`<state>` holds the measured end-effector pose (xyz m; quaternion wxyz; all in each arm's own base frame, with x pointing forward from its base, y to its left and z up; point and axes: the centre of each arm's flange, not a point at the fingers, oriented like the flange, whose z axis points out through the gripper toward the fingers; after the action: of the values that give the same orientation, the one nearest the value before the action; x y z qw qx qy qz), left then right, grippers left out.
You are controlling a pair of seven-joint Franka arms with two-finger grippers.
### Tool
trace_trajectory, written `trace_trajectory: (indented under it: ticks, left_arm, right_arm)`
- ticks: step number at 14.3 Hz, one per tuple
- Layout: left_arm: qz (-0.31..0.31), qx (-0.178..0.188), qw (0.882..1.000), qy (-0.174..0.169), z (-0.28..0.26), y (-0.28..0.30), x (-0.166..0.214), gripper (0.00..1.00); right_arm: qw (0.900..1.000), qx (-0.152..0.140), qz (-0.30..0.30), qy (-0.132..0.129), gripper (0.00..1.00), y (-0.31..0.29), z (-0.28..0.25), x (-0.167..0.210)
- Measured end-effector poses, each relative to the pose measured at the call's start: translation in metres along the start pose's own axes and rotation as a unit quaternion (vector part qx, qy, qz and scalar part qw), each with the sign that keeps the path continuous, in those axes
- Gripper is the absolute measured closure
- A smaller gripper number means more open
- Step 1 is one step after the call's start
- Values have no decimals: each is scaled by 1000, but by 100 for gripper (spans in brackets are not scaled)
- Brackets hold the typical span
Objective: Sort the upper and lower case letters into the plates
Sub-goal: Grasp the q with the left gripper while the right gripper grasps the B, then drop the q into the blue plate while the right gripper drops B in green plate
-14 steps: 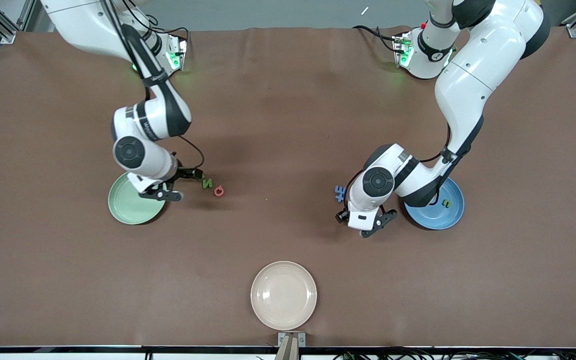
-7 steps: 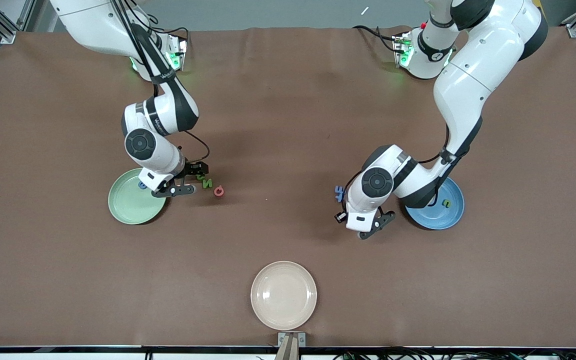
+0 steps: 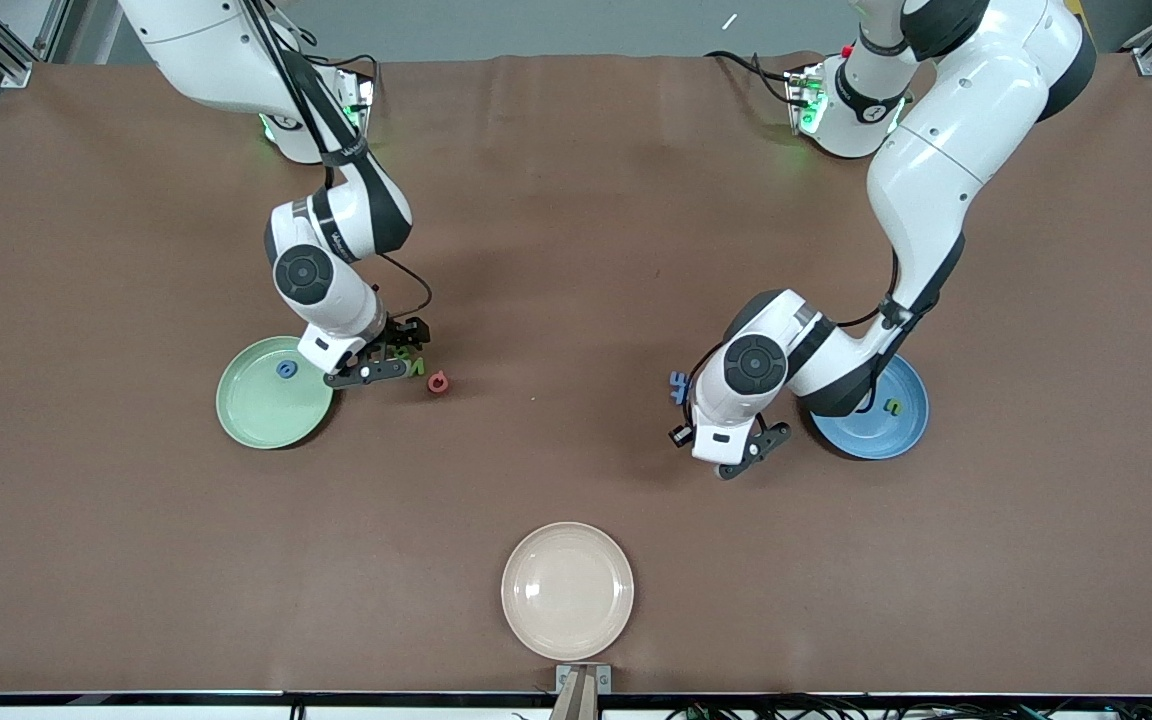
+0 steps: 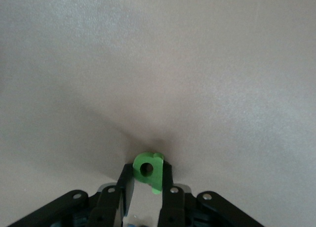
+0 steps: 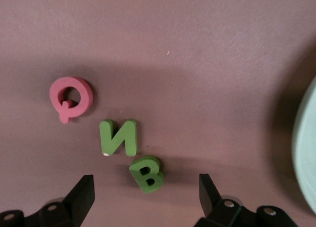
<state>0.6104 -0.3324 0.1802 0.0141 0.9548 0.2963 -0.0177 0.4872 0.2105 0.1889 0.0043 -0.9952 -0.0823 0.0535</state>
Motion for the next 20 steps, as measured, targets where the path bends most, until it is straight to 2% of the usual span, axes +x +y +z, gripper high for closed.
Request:
trace_trajectory:
  ticks: [3, 5, 7, 8, 9, 10, 11, 15, 18, 20]
  left_arm:
    - [-7, -8, 1000, 7, -12, 0, 11, 73]
    - [-6, 0, 1000, 14, -26, -2, 15, 73]
    - [5, 12, 1000, 22, -43, -7, 18, 73]
    - [16, 15, 999, 23, -52, -13, 21, 73]
    - [27, 15, 999, 21, -62, -21, 26, 73]
    - [40, 13, 999, 15, -72, -33, 32, 73]
    - [54, 14, 998, 8, -82, -48, 41, 73]
    - [119, 38, 992, -23, -102, -125, 75, 73]
    - [161, 57, 984, -42, -93, -179, 92, 73]
    - [178, 65, 980, -54, -85, -210, 103, 73]
  right_arm:
    - [1000, -1, 0, 0, 10, 1, 7, -1]
    - [1000, -1, 1, 6, 11, 2, 13, -1]
    - [1000, -2, 1, 7, 22, 2, 20, -2]
    - [1000, -2, 1, 8, 22, 2, 20, -1]
    - [1000, -2, 1, 9, 28, 2, 19, -1]
    - [1000, -1, 1, 10, 34, 2, 18, -1]
    - [1000, -1, 1, 9, 34, 2, 18, -1]
    - [1000, -1, 2, 11, 68, 2, 12, -1]
    - [1000, -1, 6, 8, 72, 5, 12, -1]
    - [1000, -4, 17, -13, 72, 14, 10, 1]
